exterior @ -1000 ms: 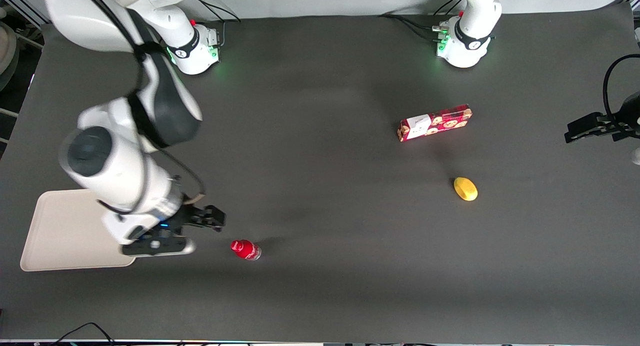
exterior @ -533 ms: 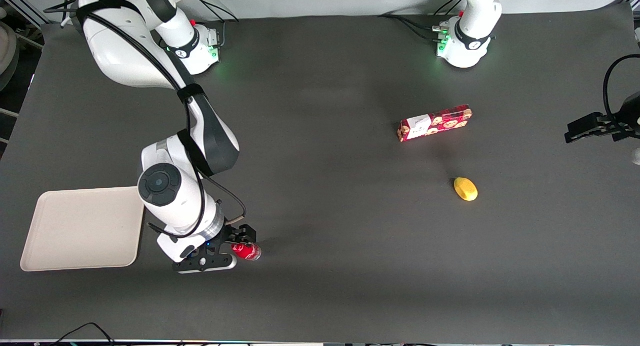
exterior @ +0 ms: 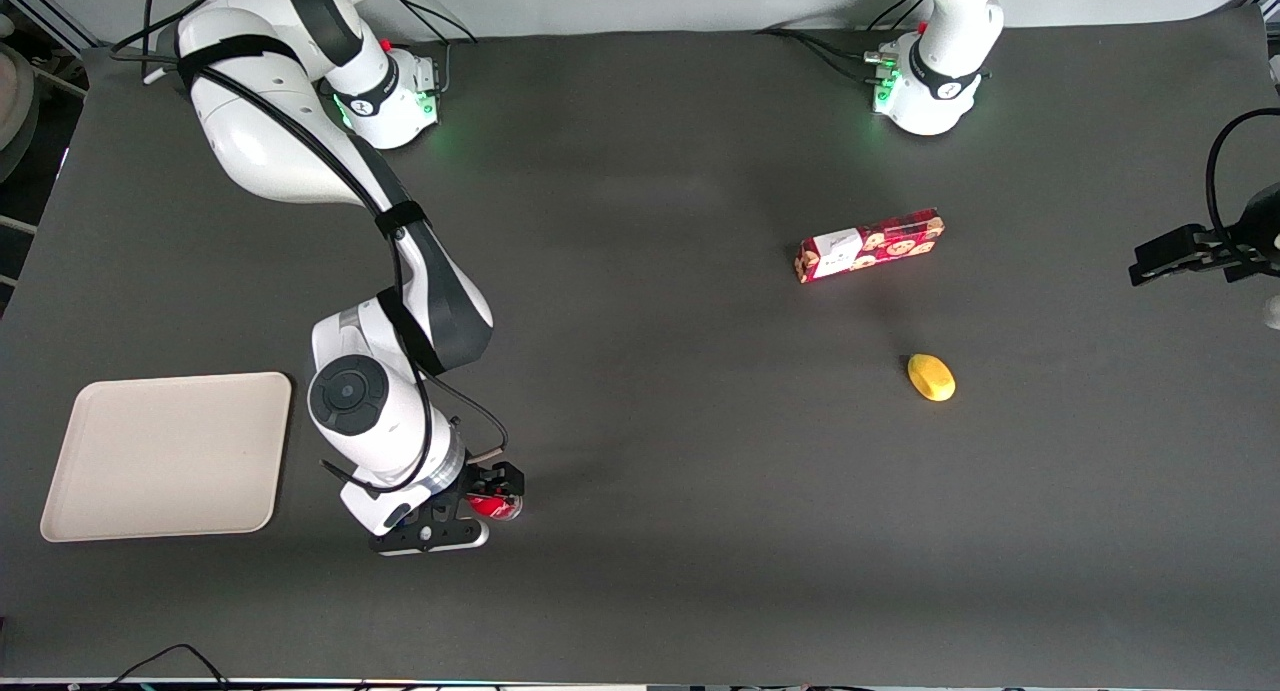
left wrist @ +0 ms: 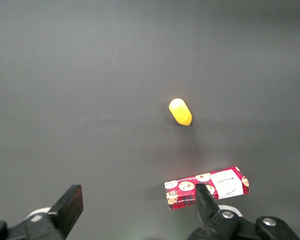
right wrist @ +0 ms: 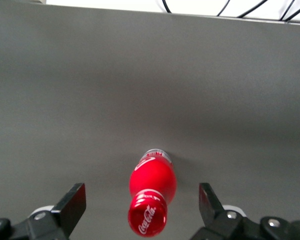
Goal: Place coke bottle on tray
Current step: 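Lower the open right gripper around the bottle and close it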
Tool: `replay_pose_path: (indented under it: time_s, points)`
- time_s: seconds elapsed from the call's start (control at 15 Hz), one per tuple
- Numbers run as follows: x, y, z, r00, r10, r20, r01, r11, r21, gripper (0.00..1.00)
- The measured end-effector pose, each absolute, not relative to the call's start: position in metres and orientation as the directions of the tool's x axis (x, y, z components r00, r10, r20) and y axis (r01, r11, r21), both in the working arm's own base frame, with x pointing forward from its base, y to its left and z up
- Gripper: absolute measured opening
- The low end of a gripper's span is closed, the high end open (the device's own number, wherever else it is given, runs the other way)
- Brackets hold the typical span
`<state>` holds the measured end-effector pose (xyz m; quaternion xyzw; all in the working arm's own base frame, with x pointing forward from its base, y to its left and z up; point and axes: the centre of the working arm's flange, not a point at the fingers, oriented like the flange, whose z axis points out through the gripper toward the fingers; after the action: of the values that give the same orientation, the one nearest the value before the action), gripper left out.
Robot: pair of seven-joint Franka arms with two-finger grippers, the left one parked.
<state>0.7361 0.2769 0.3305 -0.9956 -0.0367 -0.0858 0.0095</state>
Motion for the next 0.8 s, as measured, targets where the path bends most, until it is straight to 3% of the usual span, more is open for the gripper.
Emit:
replay_pose_path:
  time_s: [0.6, 0.8]
  points:
    - [0.734, 0.273, 0.316, 0.990, 0.069, 0.123, 0.069, -0.998, 0.003, 1.00]
    - [0.734, 0.273, 0.306, 0.992, 0.069, 0.110, 0.069, -0.998, 0.006, 0.95]
